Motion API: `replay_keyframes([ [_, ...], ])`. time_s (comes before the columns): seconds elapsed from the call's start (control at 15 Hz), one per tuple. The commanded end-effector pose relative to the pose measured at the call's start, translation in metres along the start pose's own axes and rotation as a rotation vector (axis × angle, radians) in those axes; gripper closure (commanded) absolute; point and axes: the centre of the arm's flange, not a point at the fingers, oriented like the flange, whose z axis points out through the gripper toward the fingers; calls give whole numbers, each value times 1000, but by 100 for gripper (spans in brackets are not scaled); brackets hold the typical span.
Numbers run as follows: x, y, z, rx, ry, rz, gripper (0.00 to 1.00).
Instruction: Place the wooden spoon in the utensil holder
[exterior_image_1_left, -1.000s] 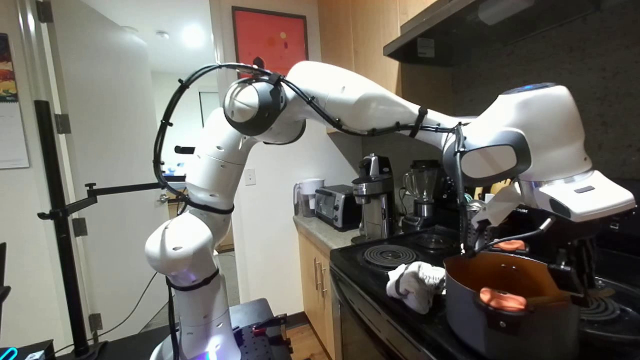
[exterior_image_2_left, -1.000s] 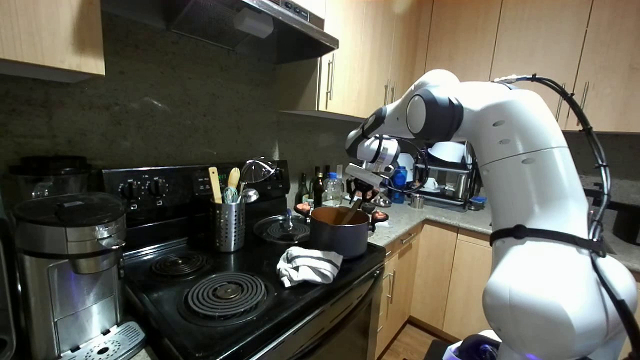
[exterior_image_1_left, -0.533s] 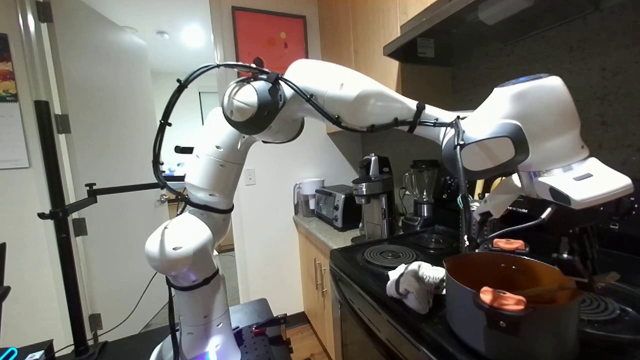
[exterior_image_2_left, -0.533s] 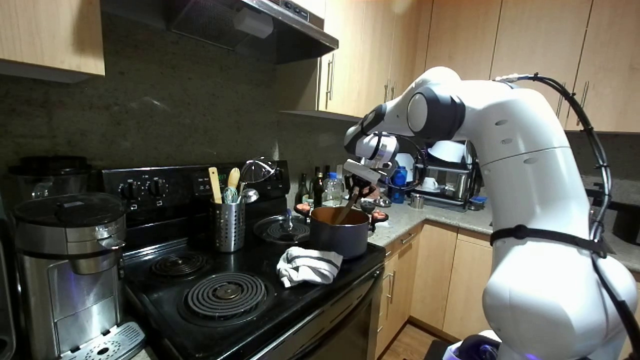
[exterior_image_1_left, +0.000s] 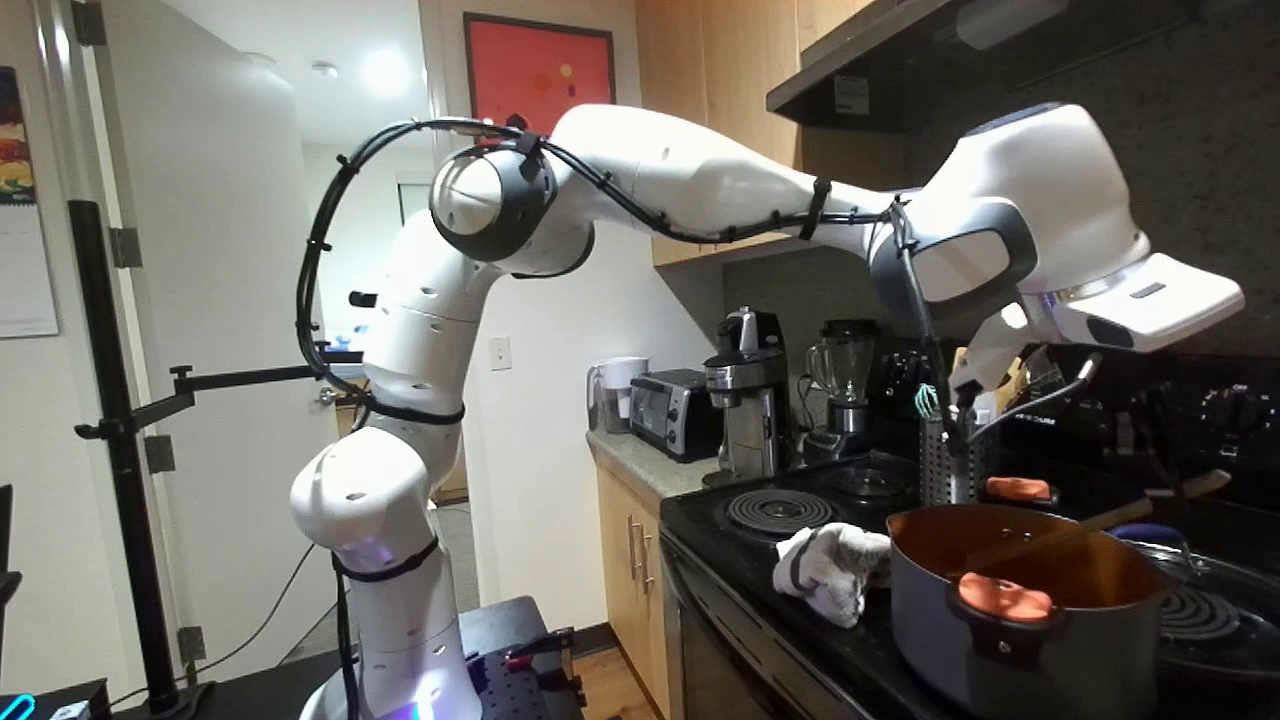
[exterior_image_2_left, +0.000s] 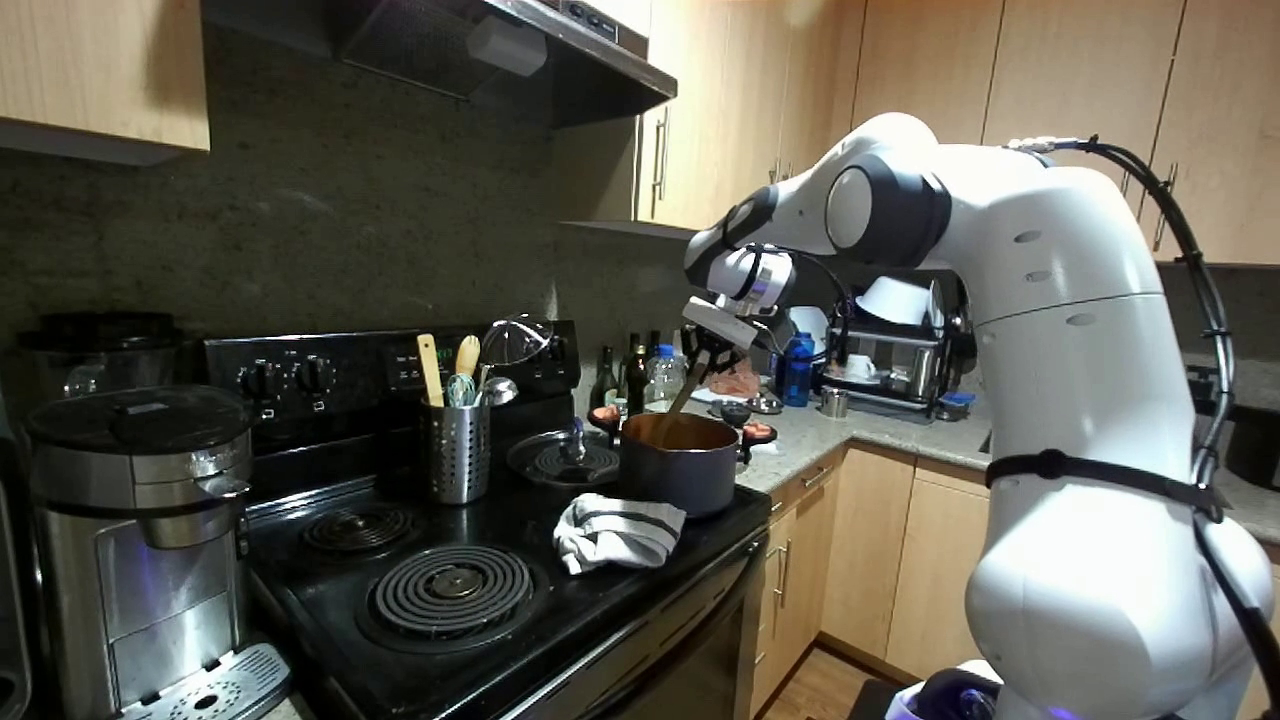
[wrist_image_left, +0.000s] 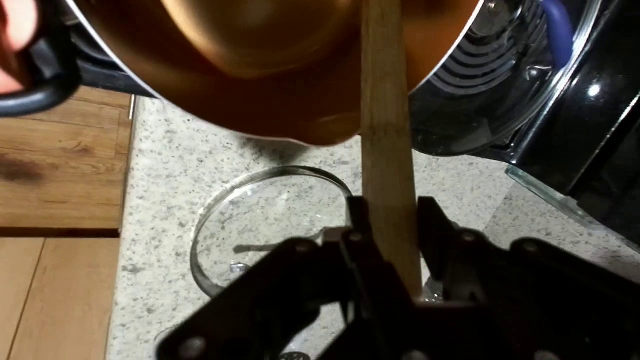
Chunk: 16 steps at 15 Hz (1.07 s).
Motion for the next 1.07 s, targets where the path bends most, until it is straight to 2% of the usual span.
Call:
replay_keyframes([
  [0.0,-5,-18,-35,82,42,-51,93],
  [0.53,-7,-61,-99,200,116,-121,93],
  [1.0,-30,-99,-122,293,101,-141,93],
])
